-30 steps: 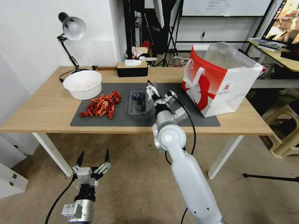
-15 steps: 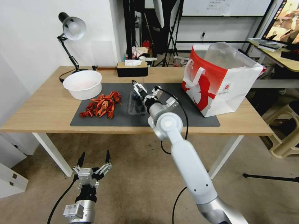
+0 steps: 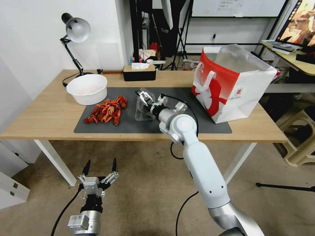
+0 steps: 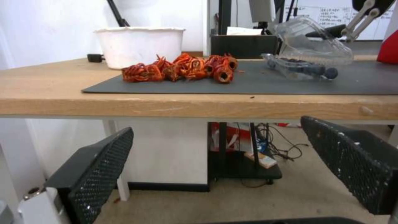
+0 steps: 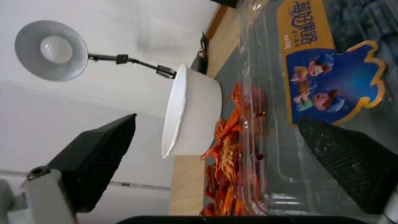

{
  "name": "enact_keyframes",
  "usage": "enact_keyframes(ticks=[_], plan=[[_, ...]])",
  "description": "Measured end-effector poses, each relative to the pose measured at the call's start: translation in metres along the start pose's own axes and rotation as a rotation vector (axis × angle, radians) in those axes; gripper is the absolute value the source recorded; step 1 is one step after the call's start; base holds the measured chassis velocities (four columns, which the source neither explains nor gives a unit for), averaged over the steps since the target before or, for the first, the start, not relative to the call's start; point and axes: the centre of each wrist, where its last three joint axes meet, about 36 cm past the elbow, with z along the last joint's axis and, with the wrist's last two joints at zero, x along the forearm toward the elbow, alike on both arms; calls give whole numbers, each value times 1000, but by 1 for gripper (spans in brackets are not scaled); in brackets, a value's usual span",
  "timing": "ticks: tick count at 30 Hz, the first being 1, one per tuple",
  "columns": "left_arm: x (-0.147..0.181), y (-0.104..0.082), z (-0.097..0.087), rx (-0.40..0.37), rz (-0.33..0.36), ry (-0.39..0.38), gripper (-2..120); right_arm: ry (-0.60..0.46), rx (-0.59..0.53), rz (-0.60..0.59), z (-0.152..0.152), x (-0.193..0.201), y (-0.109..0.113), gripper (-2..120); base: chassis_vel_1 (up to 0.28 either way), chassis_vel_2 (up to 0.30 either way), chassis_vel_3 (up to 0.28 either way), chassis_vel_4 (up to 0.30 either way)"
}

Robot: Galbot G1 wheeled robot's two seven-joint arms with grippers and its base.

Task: Close the takeout container lid, then place the container into the takeout bag.

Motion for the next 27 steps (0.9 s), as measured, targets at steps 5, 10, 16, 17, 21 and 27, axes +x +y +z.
enact_keyframes(ticks=[5,10,16,17,21,27], plan=[[0,0,0,0,1,0,100,1,-11,-5,1,-3,-4,88,0,0,0,0],[0,0,0,-1,4,1,100,3,-13,0,2,-5,-10,71,0,0,0,0],[-2,0,-1,-2,10,0,100,-4,-10,9,2,-6,-14,52,0,0,0,0],[-3,0,-1,-3,13,-1,100,-4,-9,11,2,-7,-15,47,0,0,0,0],[-9,3,-4,-8,26,-10,100,-5,-9,20,1,-9,-17,33,0,0,0,0],[-23,7,-14,24,57,-16,100,-12,-15,45,1,-11,-25,8,0,0,0,0]])
